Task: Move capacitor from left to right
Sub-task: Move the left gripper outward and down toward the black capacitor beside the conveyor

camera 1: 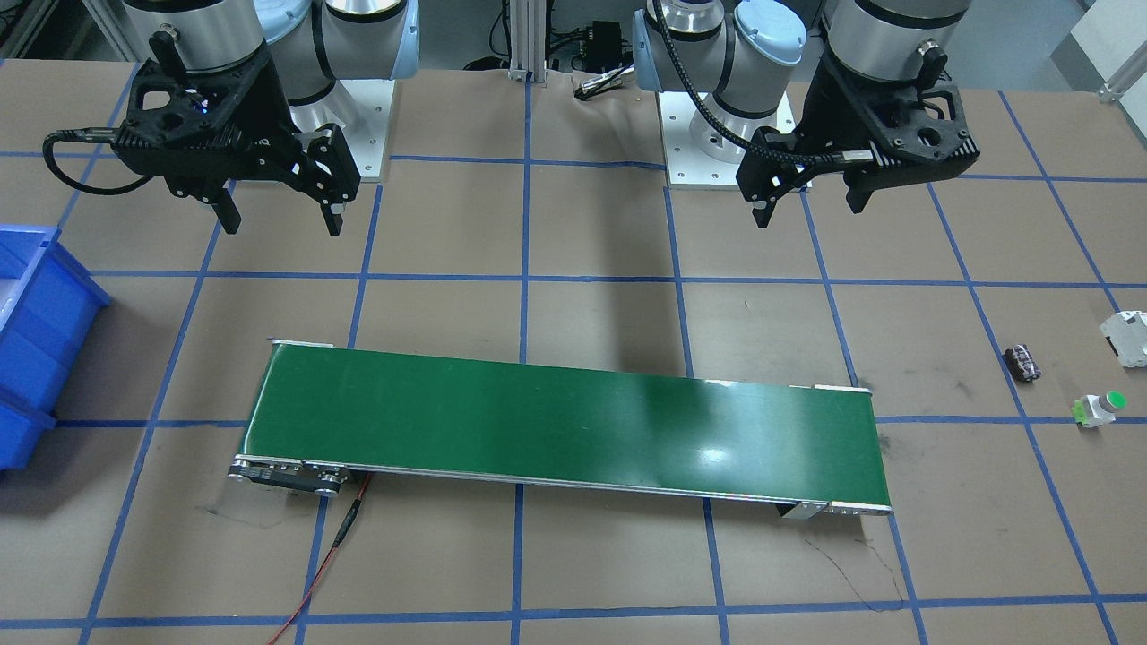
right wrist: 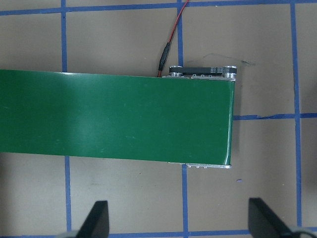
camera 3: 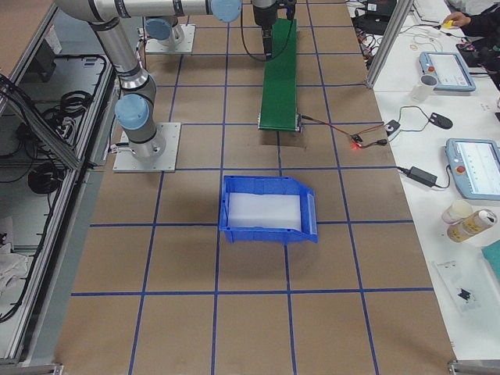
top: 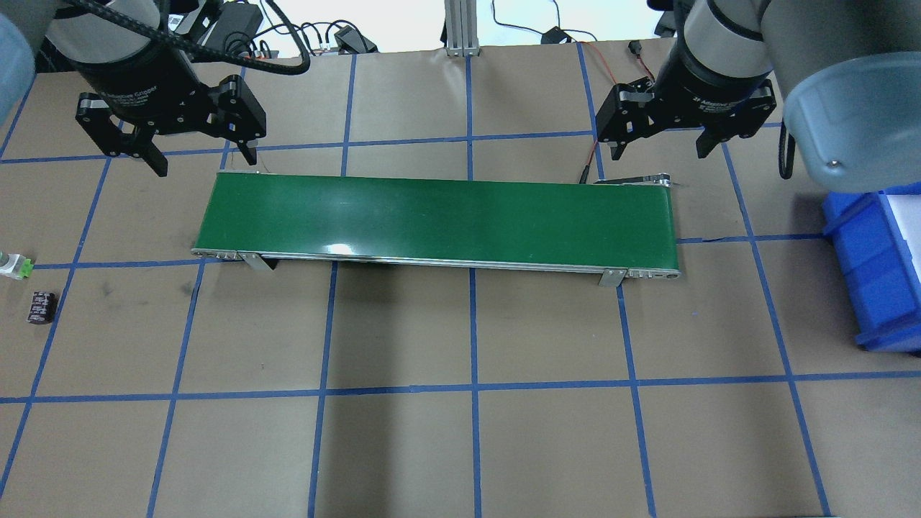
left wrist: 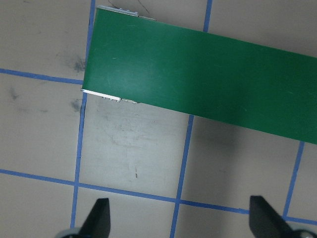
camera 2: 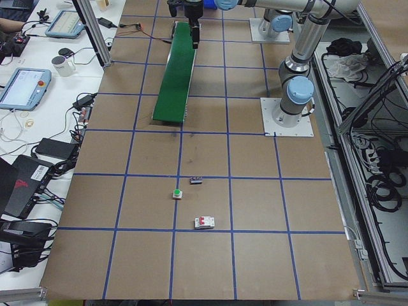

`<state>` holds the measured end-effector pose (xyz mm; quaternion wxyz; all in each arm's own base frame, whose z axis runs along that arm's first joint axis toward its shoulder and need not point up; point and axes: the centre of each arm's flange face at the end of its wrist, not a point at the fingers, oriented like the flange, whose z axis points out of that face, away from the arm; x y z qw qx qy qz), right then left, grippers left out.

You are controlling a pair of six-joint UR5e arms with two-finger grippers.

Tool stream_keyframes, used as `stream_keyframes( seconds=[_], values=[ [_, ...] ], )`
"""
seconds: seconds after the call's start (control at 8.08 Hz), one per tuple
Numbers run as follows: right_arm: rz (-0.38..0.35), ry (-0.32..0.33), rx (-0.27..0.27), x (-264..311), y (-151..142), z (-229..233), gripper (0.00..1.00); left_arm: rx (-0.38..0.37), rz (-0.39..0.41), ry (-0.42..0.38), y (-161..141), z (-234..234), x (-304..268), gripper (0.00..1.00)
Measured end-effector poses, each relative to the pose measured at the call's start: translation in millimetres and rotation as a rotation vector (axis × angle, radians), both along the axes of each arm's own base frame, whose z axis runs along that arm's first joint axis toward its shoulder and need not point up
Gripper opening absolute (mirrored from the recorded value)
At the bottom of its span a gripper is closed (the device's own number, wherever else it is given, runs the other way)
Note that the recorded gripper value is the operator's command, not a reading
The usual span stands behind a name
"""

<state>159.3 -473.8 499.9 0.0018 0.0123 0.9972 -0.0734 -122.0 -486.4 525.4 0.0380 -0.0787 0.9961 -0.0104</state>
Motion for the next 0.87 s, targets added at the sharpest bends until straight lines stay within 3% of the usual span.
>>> stream_keyframes(
  seconds=[0.49,0.62,0.87],
  values=[
    [0.0,-0.001,0.0,0,0,0,1.0,-0.019,-0.03,-0.006,-14,-3,13,1.0],
    [0.0,-0.001,0.0,0,0,0,1.0,-0.007,-0.052,-0.013,-23,-9,33,1.0],
    [0.0,-0.002,0.0,0,0,0,1.0,0.036,-0.006,-0.009,-43,-26,127,1.0]
  ],
)
